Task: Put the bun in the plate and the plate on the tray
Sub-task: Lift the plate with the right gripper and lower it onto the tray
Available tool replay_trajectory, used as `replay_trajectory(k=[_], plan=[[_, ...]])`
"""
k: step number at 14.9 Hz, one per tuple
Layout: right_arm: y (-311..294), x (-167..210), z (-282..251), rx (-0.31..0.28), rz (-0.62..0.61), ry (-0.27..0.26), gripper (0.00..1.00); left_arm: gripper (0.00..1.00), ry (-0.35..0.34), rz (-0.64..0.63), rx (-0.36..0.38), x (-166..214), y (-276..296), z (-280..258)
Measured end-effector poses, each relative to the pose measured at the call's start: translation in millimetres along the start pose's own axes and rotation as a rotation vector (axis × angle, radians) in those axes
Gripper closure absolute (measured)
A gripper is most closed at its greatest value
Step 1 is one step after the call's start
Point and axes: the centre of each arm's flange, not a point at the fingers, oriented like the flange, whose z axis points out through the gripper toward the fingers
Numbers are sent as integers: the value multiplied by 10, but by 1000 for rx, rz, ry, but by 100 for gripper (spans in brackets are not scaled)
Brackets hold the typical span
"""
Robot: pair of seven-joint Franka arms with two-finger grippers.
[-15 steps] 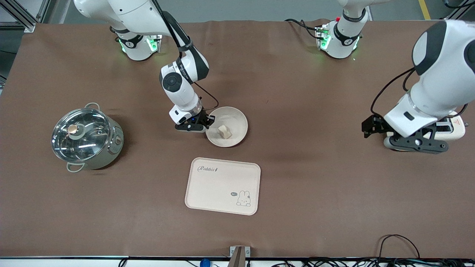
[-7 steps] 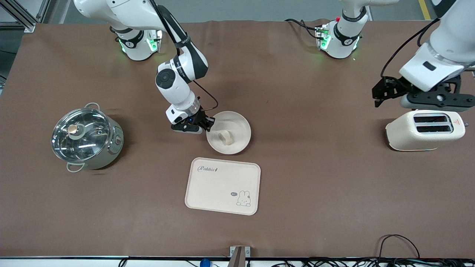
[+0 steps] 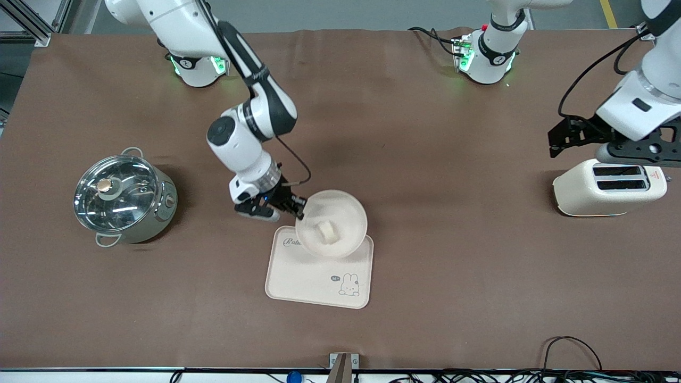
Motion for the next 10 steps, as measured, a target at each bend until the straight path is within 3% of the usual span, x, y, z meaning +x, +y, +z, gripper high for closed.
replay_trajectory(k=[4, 10], plan=[[260, 497, 409, -29, 2, -8, 95, 0, 17, 1, -4, 6, 27, -83], [293, 494, 570, -36, -8, -19, 93, 0, 21, -27, -3, 10, -119, -103]])
